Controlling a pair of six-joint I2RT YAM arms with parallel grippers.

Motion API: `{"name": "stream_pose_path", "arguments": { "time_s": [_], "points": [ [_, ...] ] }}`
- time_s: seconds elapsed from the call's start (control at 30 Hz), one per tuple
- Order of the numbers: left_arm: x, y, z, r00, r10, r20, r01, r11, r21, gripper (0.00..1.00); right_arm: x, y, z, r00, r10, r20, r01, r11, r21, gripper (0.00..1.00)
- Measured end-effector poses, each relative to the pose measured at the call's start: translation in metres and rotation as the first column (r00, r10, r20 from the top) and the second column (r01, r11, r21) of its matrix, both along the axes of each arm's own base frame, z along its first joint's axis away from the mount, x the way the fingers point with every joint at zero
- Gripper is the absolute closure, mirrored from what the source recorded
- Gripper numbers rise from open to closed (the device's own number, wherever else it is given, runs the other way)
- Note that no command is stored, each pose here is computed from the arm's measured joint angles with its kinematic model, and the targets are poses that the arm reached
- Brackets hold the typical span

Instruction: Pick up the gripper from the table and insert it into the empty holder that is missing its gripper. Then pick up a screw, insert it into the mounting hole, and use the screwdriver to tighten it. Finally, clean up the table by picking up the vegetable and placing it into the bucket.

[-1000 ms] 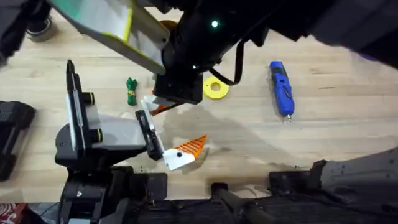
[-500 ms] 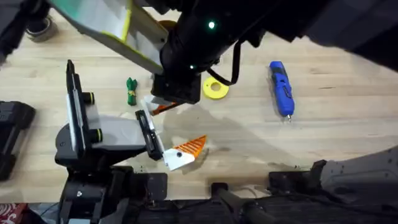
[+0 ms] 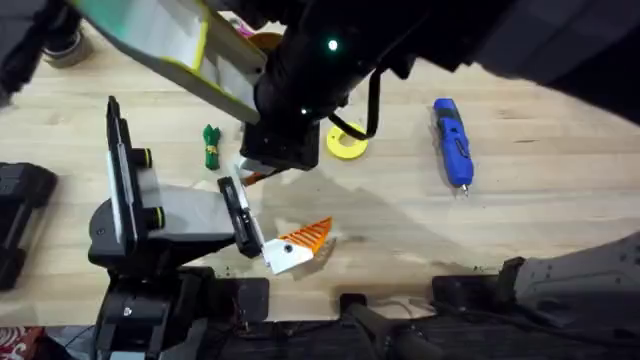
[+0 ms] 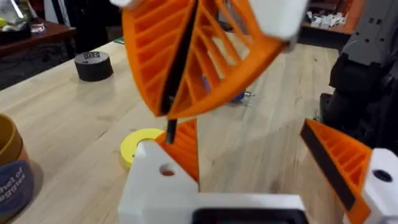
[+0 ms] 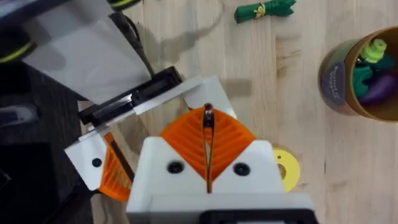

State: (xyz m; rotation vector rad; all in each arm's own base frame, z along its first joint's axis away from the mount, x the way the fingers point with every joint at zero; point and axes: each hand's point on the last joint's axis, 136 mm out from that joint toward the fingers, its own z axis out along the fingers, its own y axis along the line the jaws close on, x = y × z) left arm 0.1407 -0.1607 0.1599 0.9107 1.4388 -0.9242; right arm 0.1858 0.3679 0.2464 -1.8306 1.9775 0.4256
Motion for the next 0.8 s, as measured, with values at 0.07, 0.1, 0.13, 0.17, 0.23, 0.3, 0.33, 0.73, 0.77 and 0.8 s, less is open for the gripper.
{"name": "stream_pose_path", "arguments": {
  "time_s": [0.07,0.1,0.13,0.17,0.23,0.3,0.33,0.73,0.77,0.8],
  "points": [
    [0.0,0.0,0.0,1.0,0.0,0.0,0.0,1.0,0.0,0.015,0.0,0.0,-0.002,1.0,0.0,-0.003,0.0,1.0,-0.005,0.995],
    [0.0,0.0,0.0,1.0,0.0,0.0,0.0,1.0,0.0,0.015,-0.001,-0.001,-0.004,1.0,0.0,-0.005,0.0,1.0,-0.008,0.995],
    [0.0,0.0,0.0,1.0,0.0,0.0,0.0,1.0,0.0,0.016,-0.001,-0.001,-0.004,1.0,0.0,-0.007,0.0,1.0,-0.01,0.995],
    [0.0,0.0,0.0,1.0,0.0,0.0,0.0,1.0,0.0,0.015,-0.001,-0.001,-0.005,1.0,0.0,-0.007,0.0,1.0,-0.011,0.995],
    [0.0,0.0,0.0,1.0,0.0,0.0,0.0,1.0,0.0,0.015,-0.001,-0.001,-0.006,1.0,0.002,-0.01,-0.002,1.0,-0.01,0.995],
    [0.0,0.0,0.0,1.0,0.0,0.0,0.0,1.0,0.0,0.015,-0.001,0.0,-0.007,1.0,0.002,-0.01,-0.002,1.0,-0.009,0.995],
    [0.0,0.0,0.0,1.0,0.0,0.0,0.0,1.0,0.0,0.015,-0.001,0.0,-0.009,1.0,-0.001,-0.012,0.001,1.0,-0.009,0.995],
    [0.0,0.0,0.0,1.0,0.0,0.0,0.0,1.0,0.0,0.015,0.001,0.003,-0.014,1.0,-0.01,-0.017,0.01,1.0,-0.002,0.995],
    [0.0,0.0,0.0,1.0,0.0,0.0,0.0,1.0,0.0,0.015,0.001,0.003,-0.014,1.0,-0.01,-0.017,0.01,1.0,-0.001,0.995],
    [0.0,0.0,0.0,1.0,0.0,0.0,0.0,1.0,0.0,0.015,0.001,0.003,-0.014,1.0,-0.01,-0.017,0.01,1.0,-0.002,0.995]
  ]
}}
